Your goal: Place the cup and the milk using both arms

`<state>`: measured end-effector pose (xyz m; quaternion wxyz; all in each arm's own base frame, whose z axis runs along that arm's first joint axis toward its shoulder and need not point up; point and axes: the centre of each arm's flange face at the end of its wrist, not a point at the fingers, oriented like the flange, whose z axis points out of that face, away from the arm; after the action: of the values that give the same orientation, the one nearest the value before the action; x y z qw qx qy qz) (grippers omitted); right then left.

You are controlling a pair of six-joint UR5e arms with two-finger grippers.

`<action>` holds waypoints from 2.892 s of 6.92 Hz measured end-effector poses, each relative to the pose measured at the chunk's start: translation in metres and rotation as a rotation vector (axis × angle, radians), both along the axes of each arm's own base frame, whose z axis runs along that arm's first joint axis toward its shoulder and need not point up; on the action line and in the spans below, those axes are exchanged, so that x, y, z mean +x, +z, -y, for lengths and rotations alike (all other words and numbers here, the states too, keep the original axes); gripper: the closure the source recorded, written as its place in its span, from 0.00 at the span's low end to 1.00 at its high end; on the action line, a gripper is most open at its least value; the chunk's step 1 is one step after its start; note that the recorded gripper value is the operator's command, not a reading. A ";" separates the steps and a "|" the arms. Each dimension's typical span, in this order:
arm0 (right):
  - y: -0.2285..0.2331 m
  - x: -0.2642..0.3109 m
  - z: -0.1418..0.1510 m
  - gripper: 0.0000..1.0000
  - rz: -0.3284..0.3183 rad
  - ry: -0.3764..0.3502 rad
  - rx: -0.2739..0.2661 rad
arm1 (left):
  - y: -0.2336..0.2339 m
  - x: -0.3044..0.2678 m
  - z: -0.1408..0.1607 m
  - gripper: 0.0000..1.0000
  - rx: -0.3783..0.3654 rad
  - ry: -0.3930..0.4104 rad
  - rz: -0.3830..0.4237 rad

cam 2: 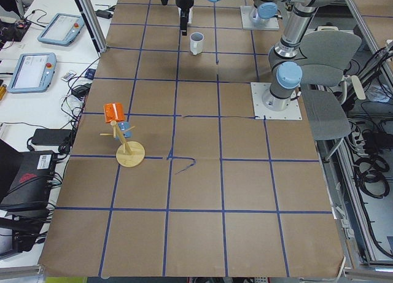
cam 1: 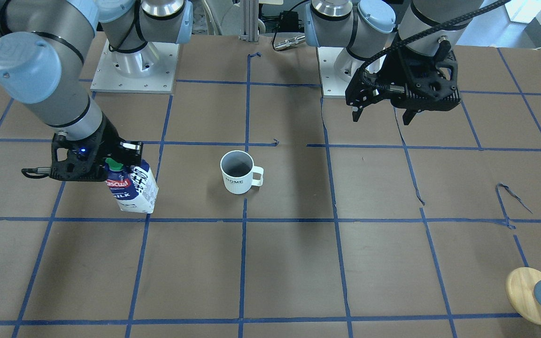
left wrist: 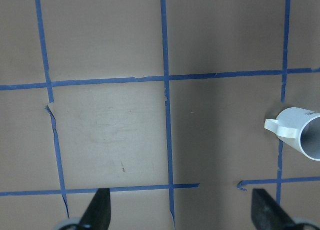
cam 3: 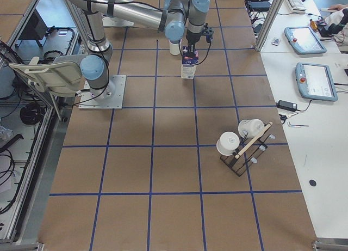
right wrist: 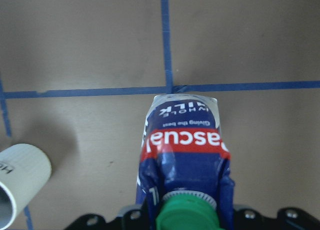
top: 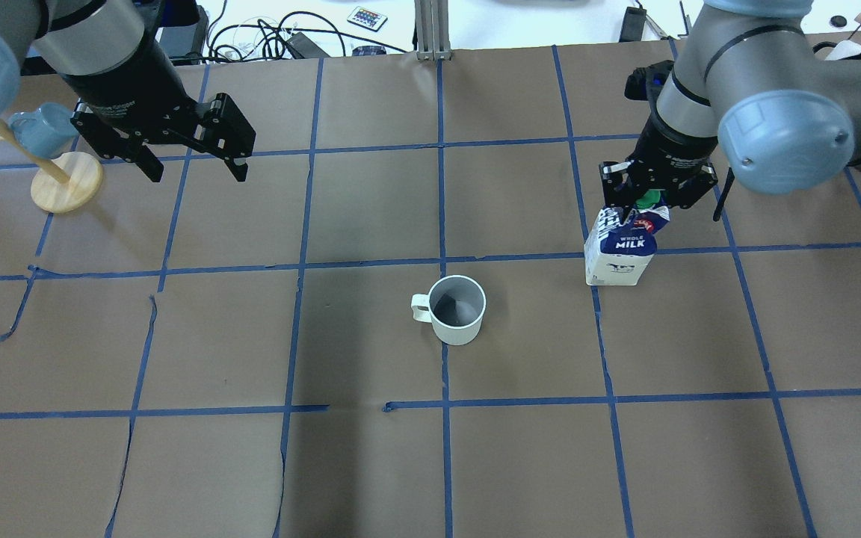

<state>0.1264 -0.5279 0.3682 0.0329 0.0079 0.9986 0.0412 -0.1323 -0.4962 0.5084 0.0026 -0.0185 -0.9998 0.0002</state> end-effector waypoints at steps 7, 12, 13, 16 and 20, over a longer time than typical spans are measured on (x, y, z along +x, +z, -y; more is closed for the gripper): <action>-0.024 0.105 -0.036 0.49 0.089 0.095 0.063 | 0.024 -0.015 -0.025 0.00 -0.048 -0.019 -0.035; -0.010 0.107 -0.025 0.00 0.097 0.086 -0.008 | 0.030 -0.015 -0.034 0.00 -0.054 -0.016 -0.035; 0.011 0.107 -0.012 0.00 0.096 0.086 -0.060 | 0.030 -0.015 -0.034 0.00 -0.053 -0.017 -0.035; 0.102 0.095 0.042 0.00 -0.023 0.087 -0.237 | 0.030 -0.015 -0.034 0.00 -0.052 -0.017 -0.035; 0.128 0.077 0.043 0.00 -0.057 0.107 -0.235 | 0.030 -0.015 -0.035 0.00 -0.050 -0.017 -0.035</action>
<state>0.2033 -0.5712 0.4959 0.0030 -0.0484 0.9960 -0.0744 -0.1471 -0.4613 0.5381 0.0196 -0.0270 -0.9991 0.0257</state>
